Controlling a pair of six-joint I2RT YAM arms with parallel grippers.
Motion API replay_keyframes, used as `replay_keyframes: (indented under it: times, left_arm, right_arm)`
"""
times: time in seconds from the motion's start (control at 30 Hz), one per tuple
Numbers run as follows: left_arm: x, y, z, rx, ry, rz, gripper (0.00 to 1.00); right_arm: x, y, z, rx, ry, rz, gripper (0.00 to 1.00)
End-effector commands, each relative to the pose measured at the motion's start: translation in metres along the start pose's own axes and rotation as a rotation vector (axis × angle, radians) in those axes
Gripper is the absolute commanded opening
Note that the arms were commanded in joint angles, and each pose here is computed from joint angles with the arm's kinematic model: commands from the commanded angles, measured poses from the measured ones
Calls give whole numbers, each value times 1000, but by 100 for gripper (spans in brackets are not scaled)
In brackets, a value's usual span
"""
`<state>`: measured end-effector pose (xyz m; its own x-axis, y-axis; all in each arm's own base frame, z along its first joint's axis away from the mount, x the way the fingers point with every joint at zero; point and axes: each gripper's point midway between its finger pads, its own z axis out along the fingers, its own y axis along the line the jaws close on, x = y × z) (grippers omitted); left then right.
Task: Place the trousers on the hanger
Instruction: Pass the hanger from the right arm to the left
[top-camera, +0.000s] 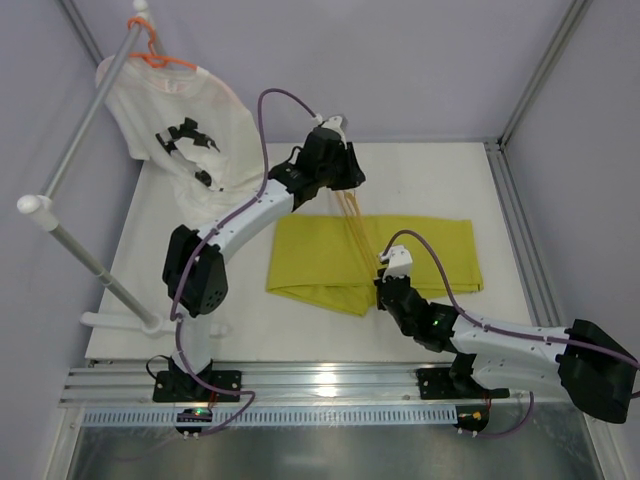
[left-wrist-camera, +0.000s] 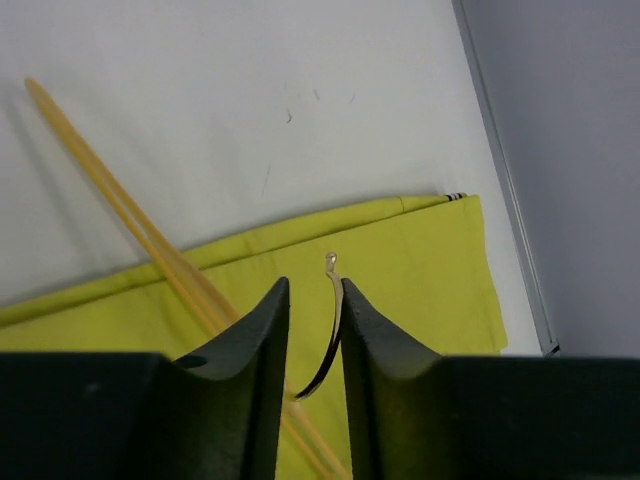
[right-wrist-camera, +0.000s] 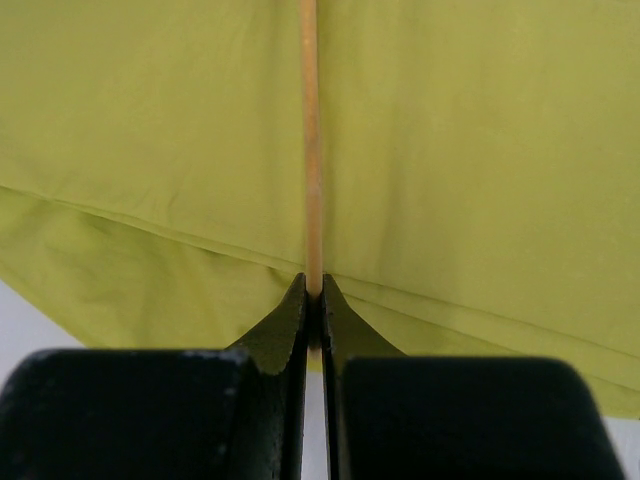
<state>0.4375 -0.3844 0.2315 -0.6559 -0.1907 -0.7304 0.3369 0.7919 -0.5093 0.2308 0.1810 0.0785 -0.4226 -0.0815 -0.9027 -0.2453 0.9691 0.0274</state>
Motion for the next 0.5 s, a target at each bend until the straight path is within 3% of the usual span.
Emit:
replay_keyframes:
  times: [0.0,0.1,0.23,0.47]
  left_arm:
    - [-3,18,-3,-133,-1,-78,22]
    - [6,25,3,-175,39,-111,3]
    - [18,26,7,-183,85,-144,1]
    - [5,7,-2,-108,69,-180,43]
  right_arm:
    - [-22,6,2,26,-69,78,4]
    - [-19,8,4,30,-60,85,4]
    - [-16,8,5,40,-53,98,4]
    - [-13,5,5,80,-36,172,4]
